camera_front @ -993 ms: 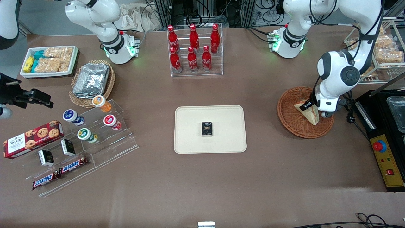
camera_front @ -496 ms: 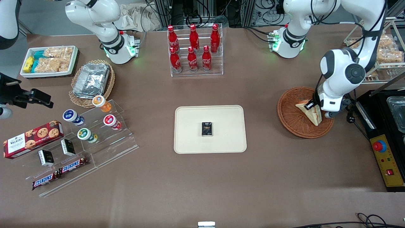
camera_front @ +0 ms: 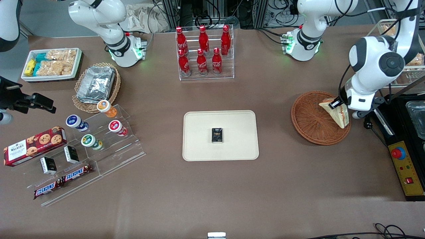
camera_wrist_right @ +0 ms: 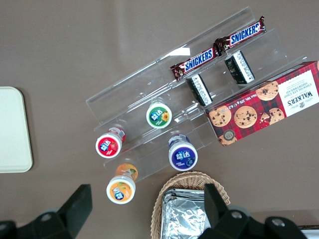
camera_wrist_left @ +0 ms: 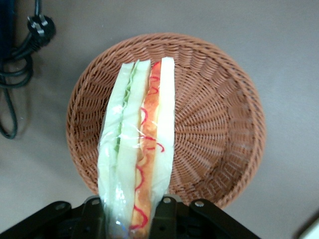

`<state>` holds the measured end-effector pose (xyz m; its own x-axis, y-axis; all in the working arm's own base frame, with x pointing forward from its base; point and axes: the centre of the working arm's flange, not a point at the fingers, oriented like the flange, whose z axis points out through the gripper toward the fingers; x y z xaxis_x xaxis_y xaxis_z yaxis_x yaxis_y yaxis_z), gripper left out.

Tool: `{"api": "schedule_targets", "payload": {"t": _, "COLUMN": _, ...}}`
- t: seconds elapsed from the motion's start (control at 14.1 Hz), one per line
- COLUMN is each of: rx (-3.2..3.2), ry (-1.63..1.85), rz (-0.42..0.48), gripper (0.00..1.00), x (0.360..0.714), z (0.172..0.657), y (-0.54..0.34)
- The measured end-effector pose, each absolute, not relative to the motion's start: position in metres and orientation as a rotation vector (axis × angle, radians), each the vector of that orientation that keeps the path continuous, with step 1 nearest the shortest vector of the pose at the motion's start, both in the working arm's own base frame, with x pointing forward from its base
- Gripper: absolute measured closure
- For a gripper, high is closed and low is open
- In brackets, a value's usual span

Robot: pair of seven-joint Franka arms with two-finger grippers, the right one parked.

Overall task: Place sandwich from basket to tray
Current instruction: 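Carry the sandwich with the left gripper over to the white tray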

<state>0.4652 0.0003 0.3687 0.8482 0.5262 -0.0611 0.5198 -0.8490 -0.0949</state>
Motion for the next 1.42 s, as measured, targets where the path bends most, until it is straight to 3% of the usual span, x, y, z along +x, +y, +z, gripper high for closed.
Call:
{"api": "schedule_targets", "payload": {"t": 0.14, "rx": -2.959, "ry": -0.754, "rz": 0.137, "gripper": 0.74, "x": 0.476, "z": 0.402, "y": -0.014}}
{"api": "schedule_targets", "payload": {"t": 0.35, "rx": -2.988, "ry": -0.617, "rz": 0.072, "gripper": 0.74, "x": 0.490, "z": 0.444, "y": -0.060}}
{"api": "schedule_targets", "payload": {"t": 0.57, "rx": -3.033, "ry": -0.441, "rz": 0.043, "gripper": 0.74, "x": 0.493, "z": 0.453, "y": -0.132}}
{"api": "schedule_targets", "payload": {"t": 1.06, "rx": -3.122, "ry": -0.269, "rz": 0.142, "gripper": 0.74, "x": 0.511, "z": 0.407, "y": -0.269}}
{"api": "schedule_targets", "payload": {"t": 1.42, "rx": -3.134, "ry": -0.161, "rz": 0.127, "gripper": 0.73, "x": 0.509, "z": 0.338, "y": -0.346}}
